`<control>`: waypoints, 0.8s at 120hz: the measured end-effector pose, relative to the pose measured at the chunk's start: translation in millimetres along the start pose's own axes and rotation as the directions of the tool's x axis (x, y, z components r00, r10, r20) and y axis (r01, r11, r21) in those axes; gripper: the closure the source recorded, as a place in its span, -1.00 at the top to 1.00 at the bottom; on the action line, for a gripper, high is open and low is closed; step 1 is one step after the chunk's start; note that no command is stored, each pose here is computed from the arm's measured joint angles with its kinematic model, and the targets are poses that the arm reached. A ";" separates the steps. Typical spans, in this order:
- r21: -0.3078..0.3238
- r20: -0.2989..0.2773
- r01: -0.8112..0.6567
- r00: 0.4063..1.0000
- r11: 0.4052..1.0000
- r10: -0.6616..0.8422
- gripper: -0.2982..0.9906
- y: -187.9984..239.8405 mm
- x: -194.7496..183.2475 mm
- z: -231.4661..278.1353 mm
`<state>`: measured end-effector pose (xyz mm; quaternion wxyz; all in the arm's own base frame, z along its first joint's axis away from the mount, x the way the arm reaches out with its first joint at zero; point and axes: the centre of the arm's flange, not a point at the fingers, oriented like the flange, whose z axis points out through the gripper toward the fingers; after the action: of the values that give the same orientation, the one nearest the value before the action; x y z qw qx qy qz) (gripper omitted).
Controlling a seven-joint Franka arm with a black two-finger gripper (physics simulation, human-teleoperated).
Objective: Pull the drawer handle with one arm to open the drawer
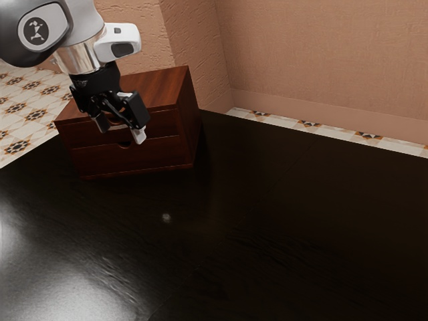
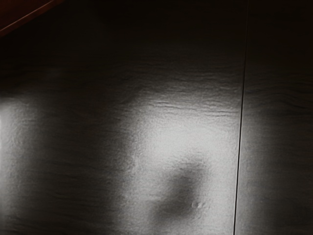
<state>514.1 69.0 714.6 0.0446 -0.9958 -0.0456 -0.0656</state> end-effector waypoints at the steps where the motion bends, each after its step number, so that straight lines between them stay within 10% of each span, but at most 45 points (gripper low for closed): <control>1: 0.000 0.000 0.000 1.000 1.000 0.000 0.54 0.0 0.0 0.0; 29: -0.017 -0.002 0.005 1.000 1.000 -0.005 0.54 -2.4 -0.6 -2.0; 49: -0.040 -0.178 0.059 0.982 0.997 -0.066 0.54 -20.8 -24.5 -112.3; 96: -0.074 -0.033 0.640 0.765 0.765 -0.643 0.54 -30.9 -29.7 -95.5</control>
<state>469.7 88.0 807.4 -0.0083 -0.9190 -0.3796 -0.1064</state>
